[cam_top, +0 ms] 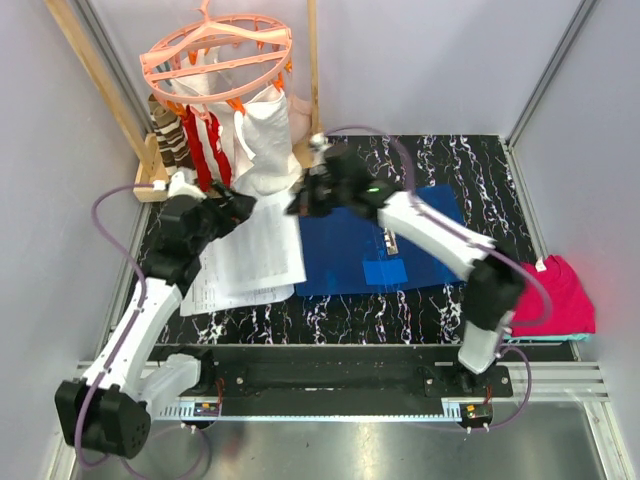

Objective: Put the files into the folder

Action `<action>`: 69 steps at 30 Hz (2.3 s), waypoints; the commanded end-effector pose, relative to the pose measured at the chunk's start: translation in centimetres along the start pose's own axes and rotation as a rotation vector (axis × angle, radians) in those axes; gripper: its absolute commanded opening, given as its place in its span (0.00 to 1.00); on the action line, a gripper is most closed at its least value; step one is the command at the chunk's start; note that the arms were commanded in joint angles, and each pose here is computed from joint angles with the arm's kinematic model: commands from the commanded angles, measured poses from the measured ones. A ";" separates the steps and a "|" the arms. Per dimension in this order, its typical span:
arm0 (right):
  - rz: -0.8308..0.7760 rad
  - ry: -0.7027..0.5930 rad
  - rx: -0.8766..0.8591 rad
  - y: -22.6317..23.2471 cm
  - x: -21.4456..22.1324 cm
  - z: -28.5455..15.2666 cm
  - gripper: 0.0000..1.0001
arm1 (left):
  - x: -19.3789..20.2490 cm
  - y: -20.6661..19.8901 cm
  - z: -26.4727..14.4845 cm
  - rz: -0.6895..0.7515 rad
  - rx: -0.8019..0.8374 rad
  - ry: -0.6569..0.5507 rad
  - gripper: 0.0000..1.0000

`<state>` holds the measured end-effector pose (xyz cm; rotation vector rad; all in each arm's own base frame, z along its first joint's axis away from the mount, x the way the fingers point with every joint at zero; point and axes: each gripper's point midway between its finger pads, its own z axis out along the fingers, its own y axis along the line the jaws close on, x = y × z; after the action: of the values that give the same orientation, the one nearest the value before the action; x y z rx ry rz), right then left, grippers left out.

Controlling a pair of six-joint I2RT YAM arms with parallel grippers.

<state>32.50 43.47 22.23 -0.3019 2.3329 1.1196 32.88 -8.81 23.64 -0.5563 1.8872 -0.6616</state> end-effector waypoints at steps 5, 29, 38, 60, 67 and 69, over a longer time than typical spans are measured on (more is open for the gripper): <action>0.147 -0.301 0.279 -13.3 -4.4 -17.1 0.00 | 5.4 -6.9 2.1 0.134 0.173 0.203 0.91; 0.635 -0.809 0.778 -38.7 -1.3 -34.6 0.00 | 14.2 -4.5 5.5 0.141 -0.014 0.437 0.96; 0.779 -0.776 0.679 -39.7 1.8 -31.3 0.00 | 15.9 -1.3 6.1 0.011 -0.050 0.496 0.99; 0.880 -0.859 0.575 -38.4 5.5 -29.8 0.00 | 19.3 -2.7 6.8 -0.045 0.045 0.583 0.93; 0.862 -0.792 0.578 -38.0 7.1 -29.0 0.17 | 19.4 -2.9 6.7 -0.045 0.048 0.584 0.93; 0.858 -0.761 0.573 -37.6 7.6 -28.7 0.23 | 19.4 -3.1 6.6 -0.042 0.054 0.584 0.93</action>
<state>31.49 -3.19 7.44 1.2881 1.8935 0.5966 31.23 -23.98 9.16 -0.4207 2.4448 -0.9244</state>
